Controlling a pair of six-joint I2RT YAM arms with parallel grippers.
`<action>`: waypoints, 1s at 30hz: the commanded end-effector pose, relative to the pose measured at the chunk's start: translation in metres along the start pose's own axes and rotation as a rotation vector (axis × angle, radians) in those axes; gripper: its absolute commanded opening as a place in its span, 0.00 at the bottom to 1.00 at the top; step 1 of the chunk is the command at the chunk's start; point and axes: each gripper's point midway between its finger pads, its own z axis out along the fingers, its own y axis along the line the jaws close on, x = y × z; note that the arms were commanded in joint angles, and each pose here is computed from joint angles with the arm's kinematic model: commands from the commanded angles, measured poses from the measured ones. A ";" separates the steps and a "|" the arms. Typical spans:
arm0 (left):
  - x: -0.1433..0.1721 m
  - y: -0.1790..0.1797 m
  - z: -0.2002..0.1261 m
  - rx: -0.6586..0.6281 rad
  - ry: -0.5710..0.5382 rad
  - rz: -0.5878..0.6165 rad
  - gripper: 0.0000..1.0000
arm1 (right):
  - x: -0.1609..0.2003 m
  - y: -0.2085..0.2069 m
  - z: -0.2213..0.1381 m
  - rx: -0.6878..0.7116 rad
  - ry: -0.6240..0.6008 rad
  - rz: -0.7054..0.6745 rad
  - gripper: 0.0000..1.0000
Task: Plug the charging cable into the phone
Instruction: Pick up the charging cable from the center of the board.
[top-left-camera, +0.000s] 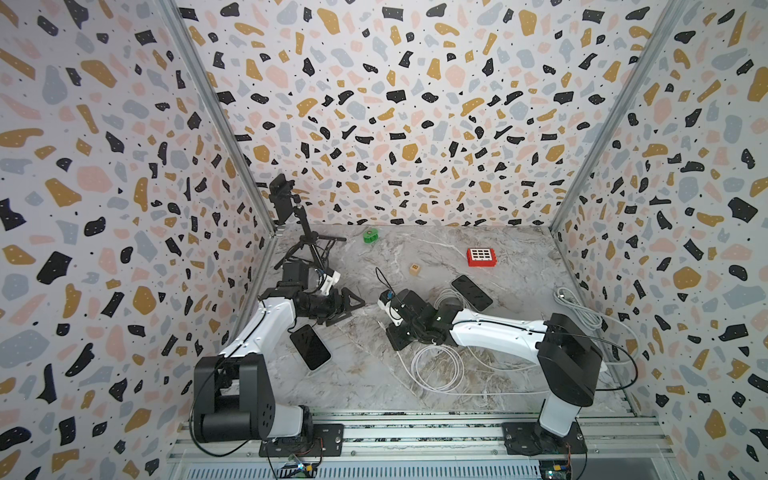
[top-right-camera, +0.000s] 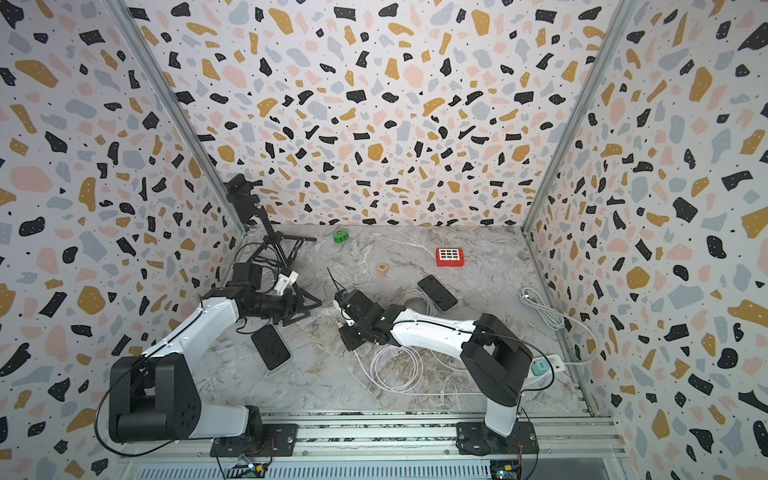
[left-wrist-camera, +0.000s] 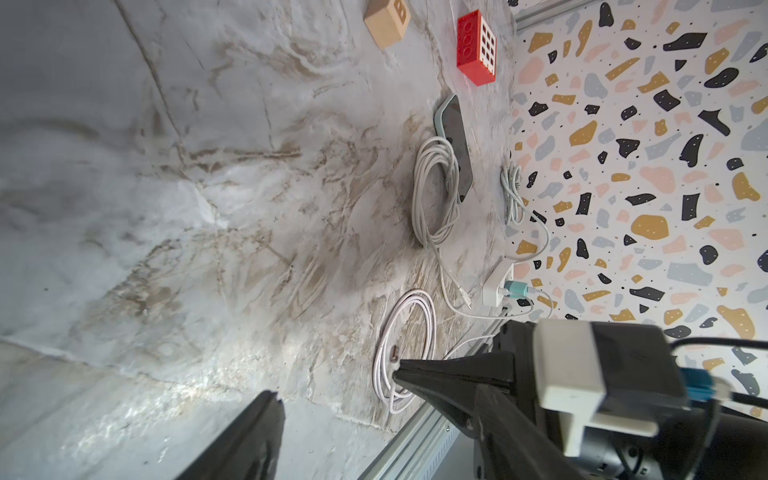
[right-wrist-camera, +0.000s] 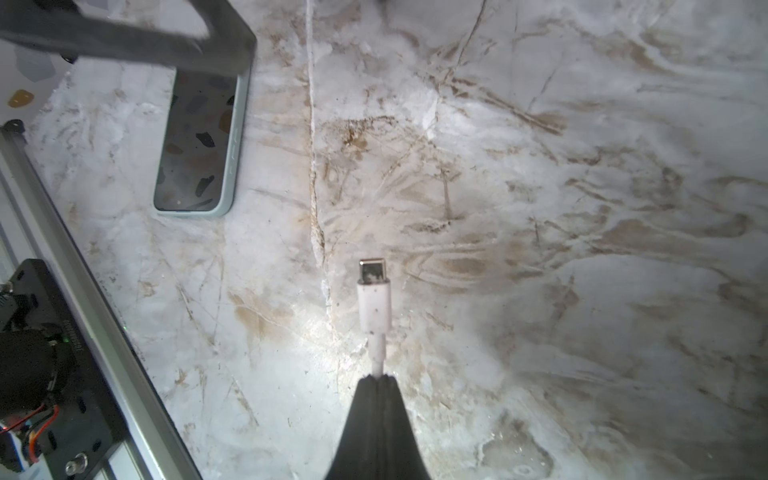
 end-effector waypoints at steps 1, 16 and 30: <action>-0.004 -0.008 0.006 0.073 -0.006 -0.024 0.76 | -0.035 0.014 -0.020 -0.046 -0.130 -0.042 0.02; 0.020 -0.011 0.037 0.100 0.090 -0.090 0.69 | -0.041 0.024 -0.013 -0.102 -0.162 -0.047 0.02; 0.021 -0.031 0.045 0.194 0.152 -0.074 0.00 | -0.040 0.022 -0.011 -0.101 -0.186 -0.038 0.10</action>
